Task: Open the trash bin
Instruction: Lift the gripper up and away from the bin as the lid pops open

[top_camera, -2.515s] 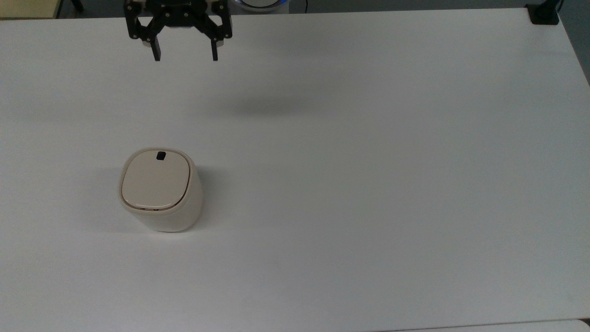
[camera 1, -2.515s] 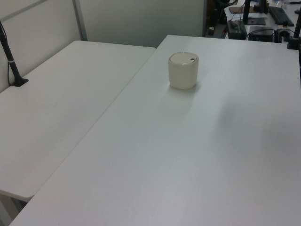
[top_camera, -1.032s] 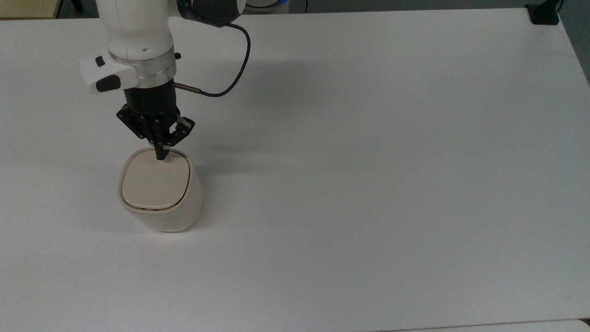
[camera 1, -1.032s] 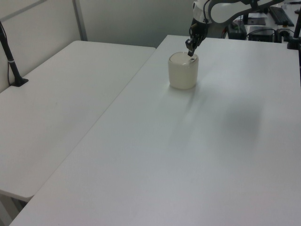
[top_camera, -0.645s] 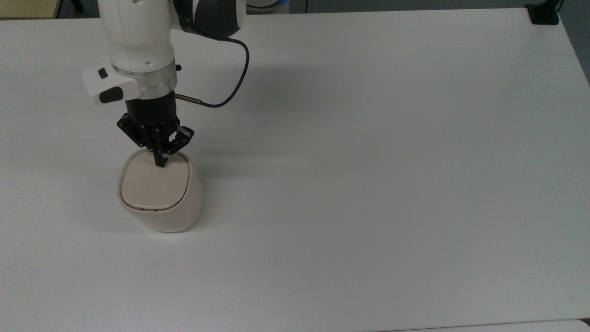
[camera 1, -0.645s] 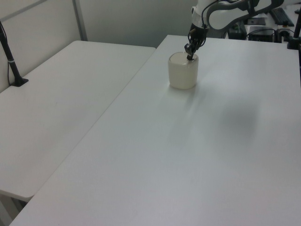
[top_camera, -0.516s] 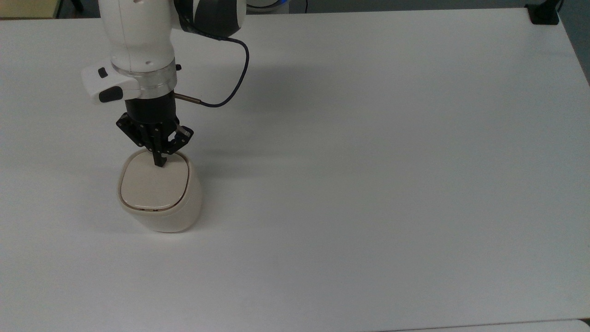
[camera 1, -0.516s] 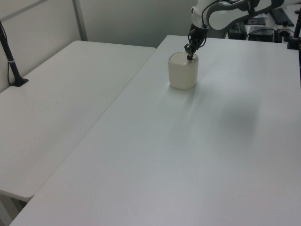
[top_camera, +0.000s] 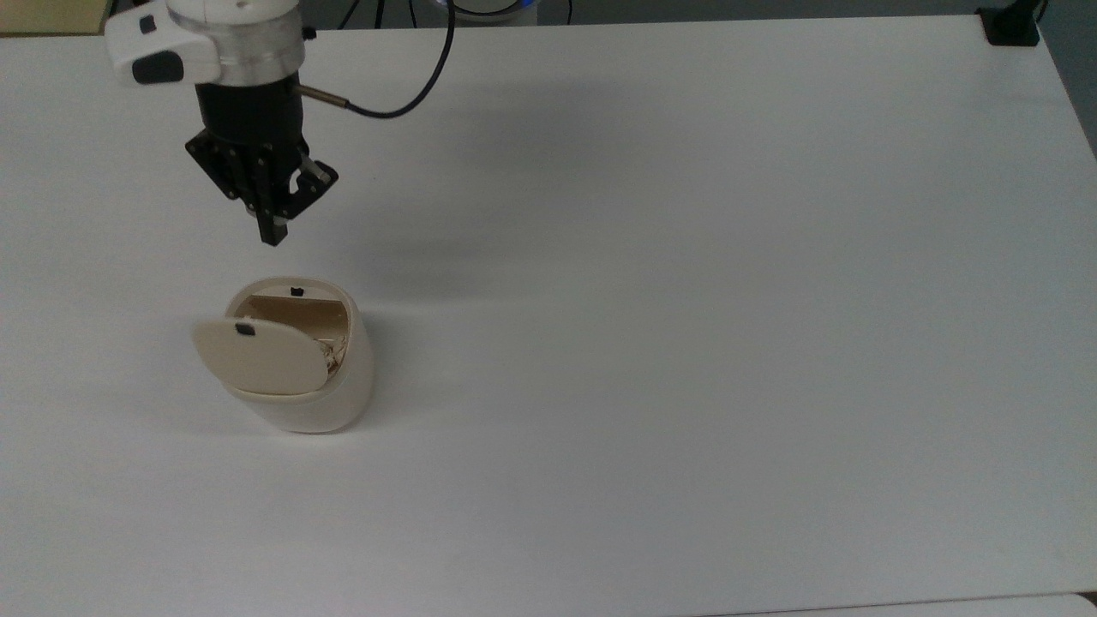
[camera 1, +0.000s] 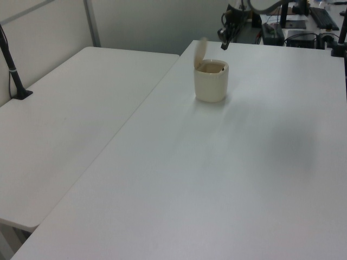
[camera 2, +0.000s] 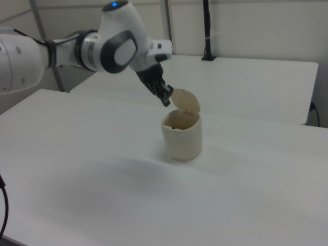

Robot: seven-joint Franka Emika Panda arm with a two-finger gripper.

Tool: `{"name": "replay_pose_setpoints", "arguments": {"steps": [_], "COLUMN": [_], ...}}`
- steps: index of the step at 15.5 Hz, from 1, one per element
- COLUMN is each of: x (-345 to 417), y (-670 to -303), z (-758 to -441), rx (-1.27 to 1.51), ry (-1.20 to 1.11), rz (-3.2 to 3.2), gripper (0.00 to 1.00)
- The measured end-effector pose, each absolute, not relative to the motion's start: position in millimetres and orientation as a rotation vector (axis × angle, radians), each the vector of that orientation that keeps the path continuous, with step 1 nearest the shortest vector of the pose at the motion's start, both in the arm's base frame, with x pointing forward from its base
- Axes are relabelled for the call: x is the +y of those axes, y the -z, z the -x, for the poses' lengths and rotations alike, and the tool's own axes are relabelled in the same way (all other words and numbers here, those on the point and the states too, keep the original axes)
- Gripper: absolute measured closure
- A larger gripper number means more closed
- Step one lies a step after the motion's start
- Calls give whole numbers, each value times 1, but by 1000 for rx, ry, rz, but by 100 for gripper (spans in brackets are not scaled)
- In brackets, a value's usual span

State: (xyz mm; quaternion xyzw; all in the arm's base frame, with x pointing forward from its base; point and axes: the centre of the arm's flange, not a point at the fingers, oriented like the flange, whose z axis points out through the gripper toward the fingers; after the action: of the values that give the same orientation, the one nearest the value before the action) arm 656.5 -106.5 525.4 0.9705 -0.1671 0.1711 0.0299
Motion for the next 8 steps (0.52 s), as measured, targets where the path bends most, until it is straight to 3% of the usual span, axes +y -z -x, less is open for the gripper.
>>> {"name": "replay_pose_setpoints", "arguments": {"steps": [3, 8], "x": [-97, -67], "y": [-556, -585], "z": [-638, -611], "rx": [-524, -491], "ry": [-468, -335], "rz": [-3006, -3053], "gripper": [93, 46]}}
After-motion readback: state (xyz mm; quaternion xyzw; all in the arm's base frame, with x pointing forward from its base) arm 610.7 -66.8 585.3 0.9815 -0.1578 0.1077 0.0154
